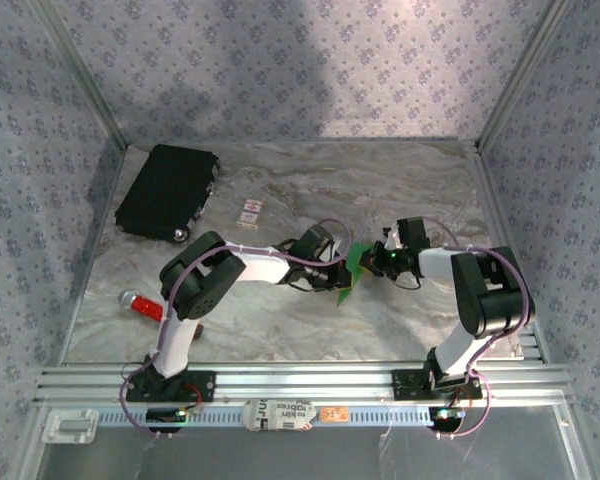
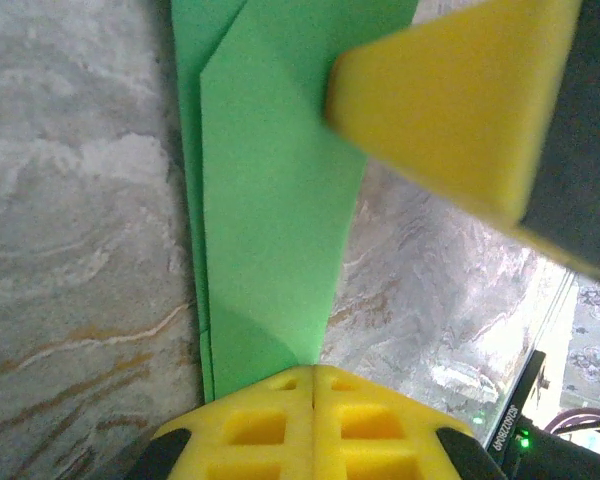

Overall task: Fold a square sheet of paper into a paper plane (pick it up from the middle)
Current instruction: Fold the wing for the fifth time at the center of the table.

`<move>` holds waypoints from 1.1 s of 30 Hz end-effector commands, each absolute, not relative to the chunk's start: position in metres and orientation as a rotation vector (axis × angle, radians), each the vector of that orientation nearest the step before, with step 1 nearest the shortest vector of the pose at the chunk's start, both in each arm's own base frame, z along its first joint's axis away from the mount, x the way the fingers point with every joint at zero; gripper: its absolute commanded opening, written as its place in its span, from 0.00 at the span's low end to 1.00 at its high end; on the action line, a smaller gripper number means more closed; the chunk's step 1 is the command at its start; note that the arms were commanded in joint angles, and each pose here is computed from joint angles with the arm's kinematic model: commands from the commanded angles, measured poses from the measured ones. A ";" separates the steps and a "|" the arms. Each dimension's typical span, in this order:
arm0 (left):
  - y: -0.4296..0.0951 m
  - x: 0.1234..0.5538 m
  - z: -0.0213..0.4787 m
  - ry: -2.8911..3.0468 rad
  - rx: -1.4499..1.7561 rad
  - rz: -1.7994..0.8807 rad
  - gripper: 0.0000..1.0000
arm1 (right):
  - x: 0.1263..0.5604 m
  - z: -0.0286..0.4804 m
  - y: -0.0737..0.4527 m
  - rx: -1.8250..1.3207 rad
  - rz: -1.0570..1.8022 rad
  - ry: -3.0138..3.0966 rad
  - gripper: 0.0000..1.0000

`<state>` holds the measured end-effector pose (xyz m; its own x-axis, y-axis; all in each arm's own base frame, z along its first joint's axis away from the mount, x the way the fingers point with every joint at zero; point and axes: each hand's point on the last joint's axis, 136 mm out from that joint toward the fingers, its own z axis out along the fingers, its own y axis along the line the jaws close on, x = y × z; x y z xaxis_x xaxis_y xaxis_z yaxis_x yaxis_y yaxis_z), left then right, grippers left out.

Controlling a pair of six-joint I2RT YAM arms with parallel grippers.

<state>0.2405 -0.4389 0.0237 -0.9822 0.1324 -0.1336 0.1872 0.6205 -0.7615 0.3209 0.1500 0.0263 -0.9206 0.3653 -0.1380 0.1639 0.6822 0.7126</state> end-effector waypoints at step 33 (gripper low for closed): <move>-0.411 0.210 -0.021 2.935 0.186 -1.108 0.00 | 0.402 0.067 0.081 0.498 0.944 2.469 0.07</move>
<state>0.2410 -0.4390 0.0240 -0.9828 0.1031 -0.1532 0.1839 0.6219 -0.7612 0.4093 0.0764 0.0457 -0.8360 0.4840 -0.2586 0.1975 0.7051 0.6811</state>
